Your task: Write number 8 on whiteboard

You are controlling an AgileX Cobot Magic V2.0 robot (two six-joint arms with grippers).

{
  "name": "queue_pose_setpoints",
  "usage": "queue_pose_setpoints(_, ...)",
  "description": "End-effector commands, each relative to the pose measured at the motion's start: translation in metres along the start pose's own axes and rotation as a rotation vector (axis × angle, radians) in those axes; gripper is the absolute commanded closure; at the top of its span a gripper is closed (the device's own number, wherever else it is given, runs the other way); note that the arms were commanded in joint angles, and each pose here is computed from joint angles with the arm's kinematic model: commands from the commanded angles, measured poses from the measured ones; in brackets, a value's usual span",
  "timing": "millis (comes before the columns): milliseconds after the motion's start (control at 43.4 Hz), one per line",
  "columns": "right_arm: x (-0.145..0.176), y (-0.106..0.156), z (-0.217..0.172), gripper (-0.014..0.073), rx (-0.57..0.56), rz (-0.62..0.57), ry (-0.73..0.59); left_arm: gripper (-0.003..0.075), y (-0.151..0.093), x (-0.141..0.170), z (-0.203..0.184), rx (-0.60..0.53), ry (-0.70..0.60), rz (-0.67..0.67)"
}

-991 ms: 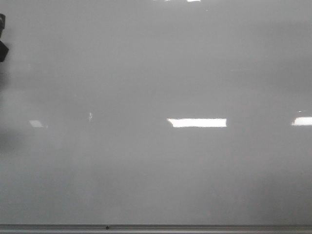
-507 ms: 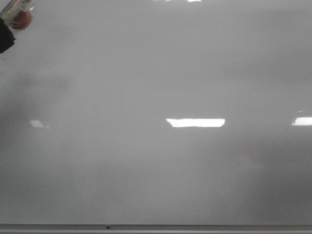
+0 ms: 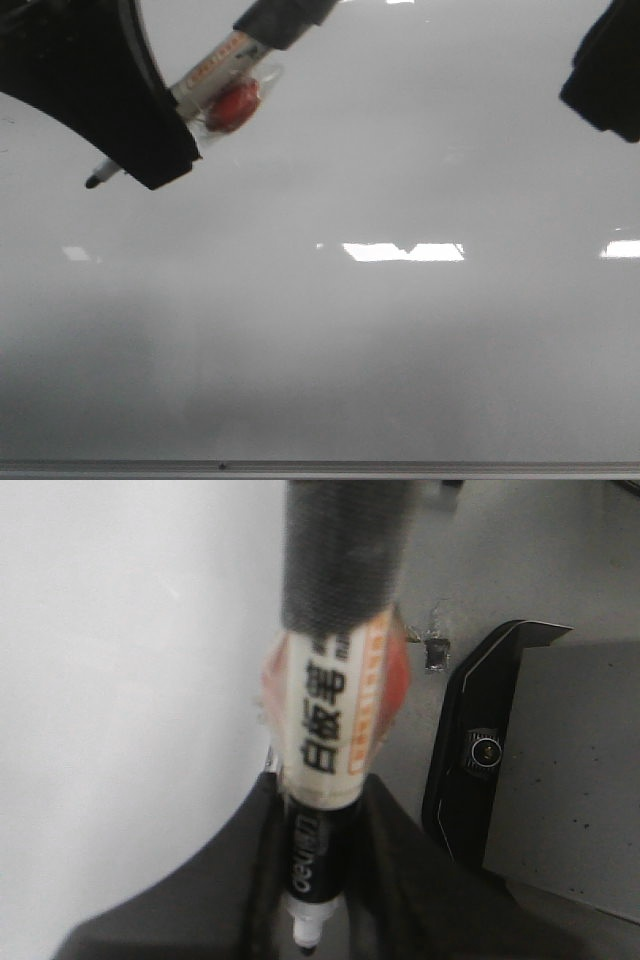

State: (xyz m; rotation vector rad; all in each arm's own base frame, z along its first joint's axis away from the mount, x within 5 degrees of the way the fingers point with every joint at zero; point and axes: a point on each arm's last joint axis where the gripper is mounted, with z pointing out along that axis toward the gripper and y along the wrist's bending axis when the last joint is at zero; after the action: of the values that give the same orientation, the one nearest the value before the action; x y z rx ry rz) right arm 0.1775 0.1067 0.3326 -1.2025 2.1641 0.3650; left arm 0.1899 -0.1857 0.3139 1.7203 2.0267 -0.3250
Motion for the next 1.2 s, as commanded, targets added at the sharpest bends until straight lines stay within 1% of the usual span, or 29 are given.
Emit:
queue_pose_setpoints(0,-0.019,0.013,-0.003,0.0024,-0.047,-0.101,-0.088,0.0741,-0.01,-0.018,-0.009,-0.005,-0.083,0.049)
queue_pose_setpoints(69,-0.024,0.024,0.005,0.0024,-0.1,-0.153,-0.086,0.0741,-0.018,-0.023,-0.004,0.023,-0.075,0.078)
queue_pose_setpoints(207,-0.037,0.041,0.016,0.0024,-0.176,-0.209,-0.092,0.0741,-0.028,-0.029,0.004,0.057,-0.065,0.115)
queue_pose_setpoints(300,-0.046,0.048,0.021,0.0024,-0.216,-0.218,-0.101,0.0741,-0.03,-0.03,0.006,0.064,-0.062,0.126)
queue_pose_setpoints(392,-0.049,0.048,0.025,0.0036,-0.219,-0.213,-0.107,0.0741,-0.031,-0.031,0.006,0.065,-0.061,0.129)
queue_pose_setpoints(415,-0.049,0.048,0.025,0.005,-0.218,-0.212,-0.11,0.0741,-0.031,-0.031,0.006,0.065,-0.061,0.129)
queue_pose_setpoints(576,-0.052,0.049,0.025,0.0225,-0.23,-0.185,-0.135,0.0741,-0.031,-0.031,0.006,0.064,-0.061,0.13)
queue_pose_setpoints(783,-0.053,0.049,0.025,0.0368,-0.227,-0.177,-0.148,0.0741,-0.031,-0.031,0.006,0.064,-0.061,0.13)
queue_pose_setpoints(945,-0.052,0.049,0.025,0.0545,-0.231,-0.177,-0.143,0.0737,-0.031,-0.03,0.006,0.066,-0.059,0.13)
queue_pose_setpoints(991,-0.052,0.049,0.025,0.0588,-0.233,-0.177,-0.141,0.0718,-0.031,-0.03,0.006,0.067,-0.058,0.13)
queue_pose_setpoints(1037,-0.052,0.049,0.025,0.0624,-0.233,-0.178,-0.141,0.0659,-0.031,-0.03,0.006,0.067,-0.058,0.128)
queue_pose_setpoints(1083,-0.052,0.049,0.025,0.0655,-0.233,-0.178,-0.141,0.0589,-0.031,-0.031,0.006,0.066,-0.059,0.126)
queue_pose_setpoints(1106,-0.052,0.049,0.025,0.0666,-0.233,-0.178,-0.141,0.054,-0.031,-0.031,0.006,0.066,-0.059,0.123)
queue_pose_setpoints(1175,-0.052,0.049,0.025,0.0686,-0.231,-0.18,-0.14,0.0428,-0.03,-0.03,0.005,0.06,-0.062,0.102)
